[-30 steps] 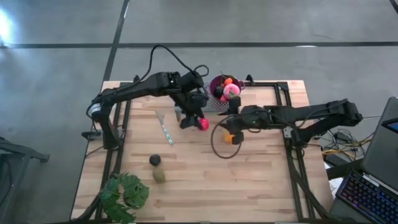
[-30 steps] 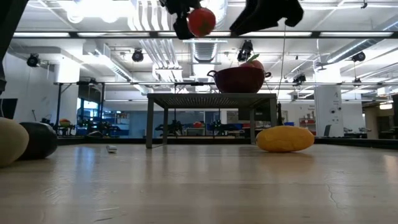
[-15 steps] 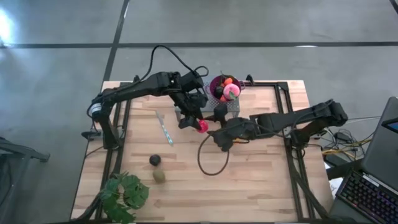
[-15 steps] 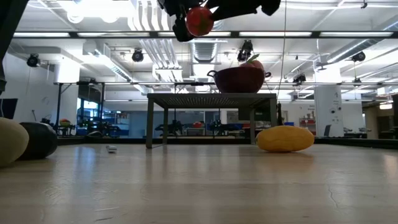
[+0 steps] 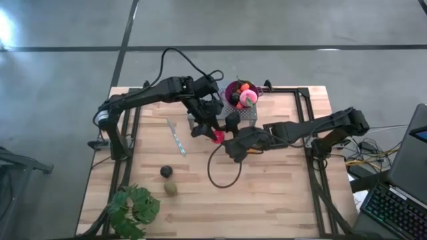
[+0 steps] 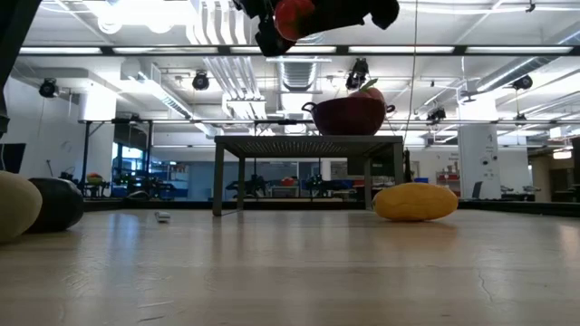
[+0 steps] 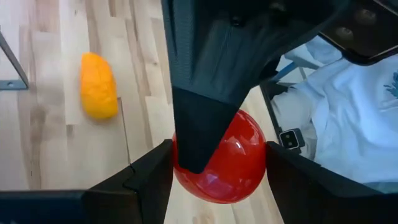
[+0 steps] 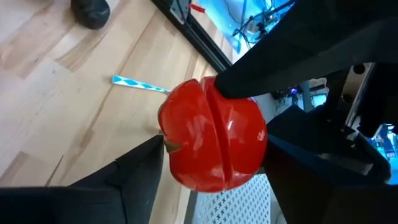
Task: Pick & Place Fruit
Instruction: Put the tomato into the purple bowl on the shelf
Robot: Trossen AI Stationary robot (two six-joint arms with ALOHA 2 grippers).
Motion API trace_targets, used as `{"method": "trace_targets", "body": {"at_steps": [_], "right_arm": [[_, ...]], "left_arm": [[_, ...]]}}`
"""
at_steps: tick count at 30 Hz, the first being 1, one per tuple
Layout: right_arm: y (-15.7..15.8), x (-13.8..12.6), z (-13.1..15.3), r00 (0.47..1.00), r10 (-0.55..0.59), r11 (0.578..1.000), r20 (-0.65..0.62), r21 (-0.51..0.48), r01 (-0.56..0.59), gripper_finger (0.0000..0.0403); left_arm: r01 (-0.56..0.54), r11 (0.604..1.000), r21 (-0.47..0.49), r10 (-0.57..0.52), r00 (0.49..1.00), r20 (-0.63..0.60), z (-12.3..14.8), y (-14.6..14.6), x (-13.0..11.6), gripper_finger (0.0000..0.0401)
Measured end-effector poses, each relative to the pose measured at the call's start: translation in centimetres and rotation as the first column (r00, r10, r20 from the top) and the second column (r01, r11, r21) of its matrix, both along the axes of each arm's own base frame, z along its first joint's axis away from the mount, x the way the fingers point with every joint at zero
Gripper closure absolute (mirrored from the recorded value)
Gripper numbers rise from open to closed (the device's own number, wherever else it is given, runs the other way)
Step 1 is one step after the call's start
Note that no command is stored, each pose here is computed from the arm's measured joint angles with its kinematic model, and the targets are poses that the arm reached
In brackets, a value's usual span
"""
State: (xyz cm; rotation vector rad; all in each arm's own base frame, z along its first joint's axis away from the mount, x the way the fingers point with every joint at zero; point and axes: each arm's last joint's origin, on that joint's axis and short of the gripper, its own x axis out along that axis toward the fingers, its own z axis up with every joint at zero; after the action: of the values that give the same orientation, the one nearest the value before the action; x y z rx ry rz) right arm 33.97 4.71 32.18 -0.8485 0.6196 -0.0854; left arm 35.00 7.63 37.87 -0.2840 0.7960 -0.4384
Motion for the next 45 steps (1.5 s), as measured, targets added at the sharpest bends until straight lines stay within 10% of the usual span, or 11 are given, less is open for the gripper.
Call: {"method": "trace_targets", "body": {"at_steps": [19,31,40,45], "right_arm": [[0.0,-0.1,0.2,1.0,0.005,1.0,0.008,-0.009,-0.005,0.021],[-0.3,-0.3,-0.3,0.999,-0.034,0.999,-0.033,0.021,0.035,0.0213],[-2.1,-1.5,-1.4,0.973,-0.148,0.983,-0.176,0.077,0.164,0.0214],[-3.9,-2.6,-0.8,0.951,-0.236,0.963,-0.197,0.085,0.257,0.021]], "left_arm": [[-0.006,1.0,-0.01,0.006,1.0,0.019,0.2,0.1,0.2,0.0165],[-0.167,0.972,0.169,0.181,0.98,-0.077,0.6,0.8,-0.6,0.0064],[-0.41,0.716,0.565,0.584,0.795,-0.164,1.7,2.0,-3.3,0.0063],[-0.451,0.683,0.575,0.613,0.781,-0.116,1.4,2.1,-3.5,0.0064]]}}
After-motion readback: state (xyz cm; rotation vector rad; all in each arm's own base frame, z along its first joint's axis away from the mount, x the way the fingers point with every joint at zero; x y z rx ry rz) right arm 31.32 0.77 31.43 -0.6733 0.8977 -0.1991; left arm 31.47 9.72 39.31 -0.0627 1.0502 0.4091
